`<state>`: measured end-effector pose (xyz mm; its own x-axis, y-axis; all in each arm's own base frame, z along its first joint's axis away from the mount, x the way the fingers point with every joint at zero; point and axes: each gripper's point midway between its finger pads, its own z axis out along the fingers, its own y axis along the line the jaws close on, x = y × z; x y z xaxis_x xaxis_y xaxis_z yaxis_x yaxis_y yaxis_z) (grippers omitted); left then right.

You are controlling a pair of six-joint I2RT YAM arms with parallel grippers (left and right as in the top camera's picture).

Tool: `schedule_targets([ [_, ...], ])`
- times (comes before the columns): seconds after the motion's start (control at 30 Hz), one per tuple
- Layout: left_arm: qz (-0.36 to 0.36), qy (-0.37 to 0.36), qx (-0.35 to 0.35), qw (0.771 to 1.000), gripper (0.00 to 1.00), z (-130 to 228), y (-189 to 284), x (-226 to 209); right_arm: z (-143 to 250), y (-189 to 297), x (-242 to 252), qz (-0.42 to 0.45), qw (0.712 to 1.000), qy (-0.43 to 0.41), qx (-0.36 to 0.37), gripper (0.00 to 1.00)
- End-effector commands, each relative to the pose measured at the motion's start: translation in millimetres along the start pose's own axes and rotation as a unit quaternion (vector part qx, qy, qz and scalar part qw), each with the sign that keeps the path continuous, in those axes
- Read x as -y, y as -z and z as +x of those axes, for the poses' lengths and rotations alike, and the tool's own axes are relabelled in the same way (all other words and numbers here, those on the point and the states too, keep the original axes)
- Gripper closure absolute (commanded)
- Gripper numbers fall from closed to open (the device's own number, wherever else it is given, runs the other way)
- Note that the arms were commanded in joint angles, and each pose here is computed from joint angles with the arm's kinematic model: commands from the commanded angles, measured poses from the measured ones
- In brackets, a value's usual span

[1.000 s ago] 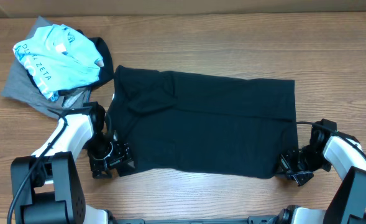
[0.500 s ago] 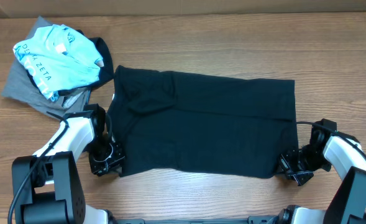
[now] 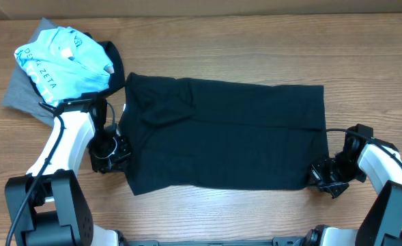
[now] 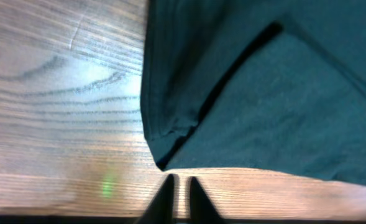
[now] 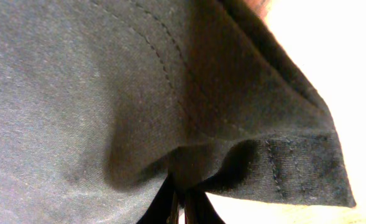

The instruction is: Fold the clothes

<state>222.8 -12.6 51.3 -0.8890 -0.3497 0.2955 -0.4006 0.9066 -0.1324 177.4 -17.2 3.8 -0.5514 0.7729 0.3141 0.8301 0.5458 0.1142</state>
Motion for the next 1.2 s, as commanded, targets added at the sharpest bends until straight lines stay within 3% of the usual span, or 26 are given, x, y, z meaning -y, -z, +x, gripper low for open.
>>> schedule_targets([
  [0.0,0.017,-0.014,-0.012,1.0,0.65,8,-1,8,-8,5,-4,0.001,1.0,0.01,0.013,0.96],
  [0.07,0.016,-0.023,-0.026,0.999,0.42,17,-11,12,-7,5,-4,0.001,1.0,0.01,0.013,0.96],
  [0.17,0.001,-0.028,-0.032,0.999,0.22,26,-34,14,-7,5,-4,0.001,1.0,0.01,0.013,0.96],
  [0.2,-0.001,-0.022,-0.032,0.999,0.2,28,-41,14,-7,5,-4,0.001,1.0,0.01,0.013,0.96],
  [0.23,-0.003,-0.013,-0.033,0.999,0.21,31,-48,13,-8,5,-4,0.001,1.0,0.01,0.013,0.96],
  [0.27,-0.006,0.01,-0.036,0.999,0.34,35,-58,10,-7,5,-3,0.002,1.0,0.01,0.012,0.96],
  [0.33,-0.013,0.029,-0.04,0.999,0.5,39,-64,5,-7,5,-3,0.002,1.0,0.01,0.012,0.96],
  [0.4,-0.03,0.058,-0.051,0.997,0.57,47,-69,-3,-8,5,-4,0.001,1.0,0.01,0.013,0.96],
  [0.57,-0.057,0.079,-0.038,0.994,0.63,46,-73,-15,-8,5,-4,0.001,1.0,0.01,0.013,0.96],
  [0.87,-0.084,0.069,0.018,0.994,0.54,21,-73,-23,-7,5,-3,0.001,1.0,0.01,0.013,0.96],
  [1.03,-0.095,0.069,0.022,0.993,0.74,21,-74,-28,-8,5,-4,0.001,1.0,0.012,0.013,0.96],
  [1.1,-0.096,0.069,0.021,0.993,0.89,22,-75,-28,-8,5,-4,0.001,1.0,0.012,0.013,0.96],
  [1.17,-0.096,0.069,0.02,0.993,0.96,23,-75,-28,-8,5,-4,0.001,1.0,0.012,0.014,0.96],
])
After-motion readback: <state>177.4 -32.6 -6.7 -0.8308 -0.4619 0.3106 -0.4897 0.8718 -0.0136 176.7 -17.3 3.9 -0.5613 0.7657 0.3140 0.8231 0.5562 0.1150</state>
